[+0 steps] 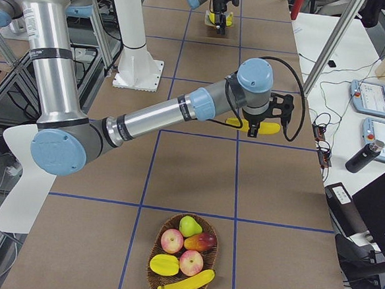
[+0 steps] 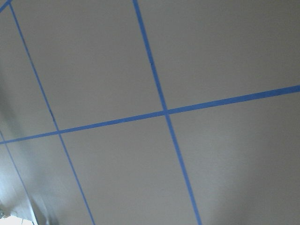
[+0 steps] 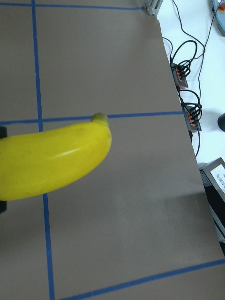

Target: Transfer all bananas from basket to plate

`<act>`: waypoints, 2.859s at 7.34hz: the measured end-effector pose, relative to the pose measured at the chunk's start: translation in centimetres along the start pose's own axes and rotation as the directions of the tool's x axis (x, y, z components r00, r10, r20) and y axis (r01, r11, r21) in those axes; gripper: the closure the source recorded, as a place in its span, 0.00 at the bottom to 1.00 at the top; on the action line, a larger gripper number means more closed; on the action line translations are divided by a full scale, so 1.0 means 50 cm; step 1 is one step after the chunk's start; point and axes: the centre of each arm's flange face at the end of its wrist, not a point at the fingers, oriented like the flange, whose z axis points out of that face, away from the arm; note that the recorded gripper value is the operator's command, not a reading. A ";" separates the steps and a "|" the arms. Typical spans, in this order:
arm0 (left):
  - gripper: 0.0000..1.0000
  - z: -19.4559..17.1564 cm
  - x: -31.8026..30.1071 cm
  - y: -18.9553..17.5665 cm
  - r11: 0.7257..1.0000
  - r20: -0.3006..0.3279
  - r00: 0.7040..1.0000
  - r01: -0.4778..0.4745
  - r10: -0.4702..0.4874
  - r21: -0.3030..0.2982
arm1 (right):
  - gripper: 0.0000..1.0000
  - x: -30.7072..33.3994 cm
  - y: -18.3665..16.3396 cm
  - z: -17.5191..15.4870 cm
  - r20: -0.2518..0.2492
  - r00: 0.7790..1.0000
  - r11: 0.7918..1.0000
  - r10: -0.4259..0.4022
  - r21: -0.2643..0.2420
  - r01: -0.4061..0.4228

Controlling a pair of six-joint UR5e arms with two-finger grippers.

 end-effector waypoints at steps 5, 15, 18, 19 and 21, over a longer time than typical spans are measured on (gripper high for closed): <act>0.00 0.051 0.150 0.018 1.000 -0.103 0.994 0.023 -0.022 0.013 | 1.00 -0.344 0.110 0.178 0.127 0.979 0.983 0.161 0.068 -0.170; 0.00 0.057 0.205 0.025 0.999 -0.149 0.988 0.032 -0.032 0.002 | 1.00 -0.788 0.402 0.393 0.143 0.972 0.979 0.185 0.063 -0.195; 0.01 0.056 0.208 0.025 1.000 -0.152 0.988 0.031 -0.030 0.003 | 1.00 -0.805 0.451 0.353 0.164 0.973 0.984 0.163 0.042 -0.172; 0.01 0.056 0.209 0.025 1.000 -0.153 0.988 0.030 -0.029 0.004 | 1.00 -0.809 0.464 0.330 0.171 0.972 0.985 0.159 0.036 -0.168; 0.11 0.053 0.215 0.023 1.000 -0.161 0.987 0.027 -0.026 0.006 | 1.00 -0.816 0.481 0.323 0.173 0.973 0.987 0.153 0.026 -0.159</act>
